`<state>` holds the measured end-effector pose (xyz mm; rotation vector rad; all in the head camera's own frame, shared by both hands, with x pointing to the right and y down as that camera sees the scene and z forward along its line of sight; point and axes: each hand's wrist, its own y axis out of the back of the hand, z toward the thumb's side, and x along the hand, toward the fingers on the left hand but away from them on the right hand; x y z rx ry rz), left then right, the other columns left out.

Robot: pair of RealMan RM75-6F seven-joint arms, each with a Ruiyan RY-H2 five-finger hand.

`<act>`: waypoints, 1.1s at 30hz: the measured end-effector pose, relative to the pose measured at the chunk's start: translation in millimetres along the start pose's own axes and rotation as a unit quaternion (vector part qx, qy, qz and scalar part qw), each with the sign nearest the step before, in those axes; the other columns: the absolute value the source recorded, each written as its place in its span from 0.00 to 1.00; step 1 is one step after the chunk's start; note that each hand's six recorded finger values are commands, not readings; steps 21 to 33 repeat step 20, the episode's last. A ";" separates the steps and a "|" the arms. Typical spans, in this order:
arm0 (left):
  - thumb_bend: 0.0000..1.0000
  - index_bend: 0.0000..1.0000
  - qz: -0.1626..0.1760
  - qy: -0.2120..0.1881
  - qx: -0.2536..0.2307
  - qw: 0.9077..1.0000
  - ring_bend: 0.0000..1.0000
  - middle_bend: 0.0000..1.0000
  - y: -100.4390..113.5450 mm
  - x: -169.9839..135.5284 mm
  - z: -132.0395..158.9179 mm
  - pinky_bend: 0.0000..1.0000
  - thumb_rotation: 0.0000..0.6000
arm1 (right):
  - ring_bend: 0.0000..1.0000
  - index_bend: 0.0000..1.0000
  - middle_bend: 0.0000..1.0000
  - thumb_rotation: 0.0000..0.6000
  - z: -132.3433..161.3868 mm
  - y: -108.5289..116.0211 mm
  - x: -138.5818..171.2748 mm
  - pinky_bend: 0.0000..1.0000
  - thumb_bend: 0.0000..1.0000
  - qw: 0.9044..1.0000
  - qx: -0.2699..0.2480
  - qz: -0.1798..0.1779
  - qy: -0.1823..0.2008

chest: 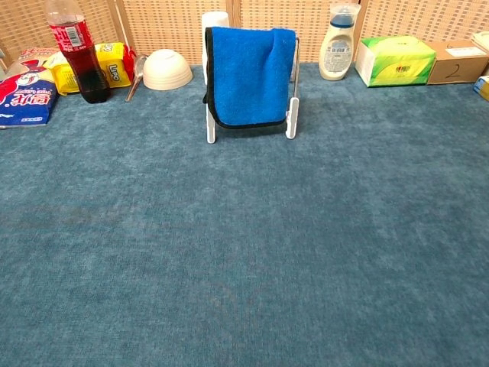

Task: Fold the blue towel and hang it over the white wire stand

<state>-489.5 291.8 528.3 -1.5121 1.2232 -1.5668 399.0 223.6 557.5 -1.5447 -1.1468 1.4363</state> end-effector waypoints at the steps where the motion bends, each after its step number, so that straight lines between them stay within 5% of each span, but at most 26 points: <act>1: 0.15 0.21 0.004 0.005 0.008 1.000 0.00 0.12 1.3 -3.1 -3.0 0.00 1.00 | 0.00 0.17 0.11 1.00 0.1 -0.5 0.1 0.00 0.33 1.000 -0.001 0.001 0.000; 8: 0.15 0.21 0.018 0.031 0.022 0.999 0.00 0.13 5.4 -21.6 -16.5 0.00 1.00 | 0.00 0.17 0.11 1.00 -0.6 -5.9 2.6 0.00 0.33 1.000 -0.013 0.010 0.001; 33: 0.15 0.22 0.022 0.014 0.013 1.000 0.00 0.15 8.2 -18.1 -1.2 0.00 1.00 | 0.00 0.17 0.11 1.00 -7.4 -9.4 6.7 0.00 0.33 0.999 -0.040 0.019 -0.001</act>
